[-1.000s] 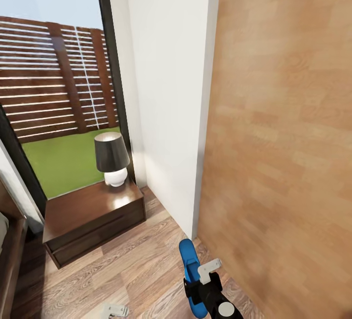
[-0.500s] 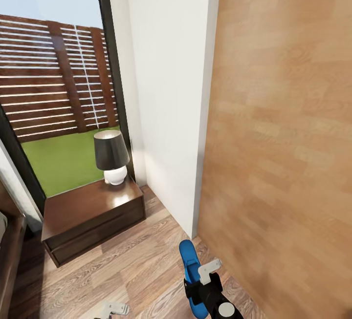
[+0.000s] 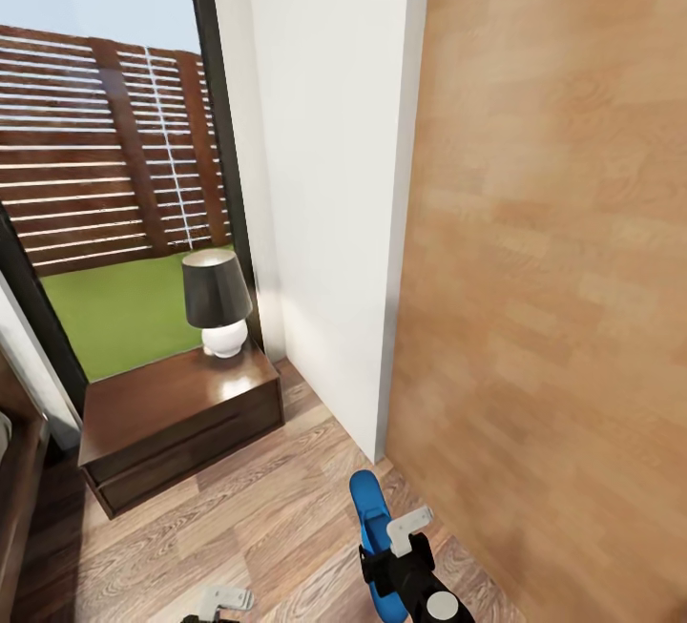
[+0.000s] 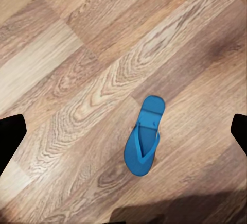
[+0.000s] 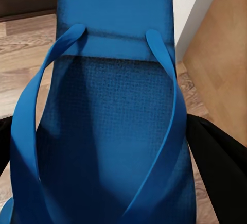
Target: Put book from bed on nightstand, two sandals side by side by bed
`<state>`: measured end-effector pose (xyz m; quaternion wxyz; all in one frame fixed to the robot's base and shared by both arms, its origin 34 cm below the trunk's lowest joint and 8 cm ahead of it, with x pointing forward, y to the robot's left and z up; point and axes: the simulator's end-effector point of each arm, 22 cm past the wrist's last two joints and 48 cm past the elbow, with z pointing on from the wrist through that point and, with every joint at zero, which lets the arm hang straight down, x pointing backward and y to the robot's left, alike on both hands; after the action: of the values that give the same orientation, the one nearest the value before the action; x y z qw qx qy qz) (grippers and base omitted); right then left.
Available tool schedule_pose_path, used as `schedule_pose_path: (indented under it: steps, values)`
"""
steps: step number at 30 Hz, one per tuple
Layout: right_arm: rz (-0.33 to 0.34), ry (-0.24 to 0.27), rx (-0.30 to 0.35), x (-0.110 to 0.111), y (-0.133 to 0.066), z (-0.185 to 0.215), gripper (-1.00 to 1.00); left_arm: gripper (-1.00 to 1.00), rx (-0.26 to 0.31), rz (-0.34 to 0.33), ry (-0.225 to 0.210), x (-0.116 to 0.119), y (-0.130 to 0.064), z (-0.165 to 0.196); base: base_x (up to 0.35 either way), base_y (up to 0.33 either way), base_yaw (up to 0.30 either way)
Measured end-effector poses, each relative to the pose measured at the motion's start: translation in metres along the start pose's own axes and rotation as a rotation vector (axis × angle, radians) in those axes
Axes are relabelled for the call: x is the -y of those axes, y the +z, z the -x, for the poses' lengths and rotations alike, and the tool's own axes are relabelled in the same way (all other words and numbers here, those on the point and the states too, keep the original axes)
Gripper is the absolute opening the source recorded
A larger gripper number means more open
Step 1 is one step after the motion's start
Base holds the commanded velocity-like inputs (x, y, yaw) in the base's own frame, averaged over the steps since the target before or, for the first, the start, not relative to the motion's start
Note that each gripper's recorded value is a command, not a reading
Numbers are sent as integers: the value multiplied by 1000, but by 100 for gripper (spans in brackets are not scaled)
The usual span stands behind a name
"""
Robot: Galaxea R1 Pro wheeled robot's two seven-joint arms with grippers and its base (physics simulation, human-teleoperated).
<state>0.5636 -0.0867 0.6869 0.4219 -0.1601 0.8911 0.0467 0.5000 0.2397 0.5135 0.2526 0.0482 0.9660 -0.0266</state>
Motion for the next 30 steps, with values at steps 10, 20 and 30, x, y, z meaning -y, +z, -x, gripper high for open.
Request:
schedule_pose_path:
  steps: [10,20,30]
  values:
    - [31,-39,17,-20,9,-5,-100,100,19,1,3,-1,14,-5,0,0,0]
    - [31,-42,21,-22,20,-17,-100,100,24,1,4,-2,29,-14,0,0,0]
    - [26,-45,24,-20,31,-31,-100,100,24,2,4,-3,44,-24,0,0,0]
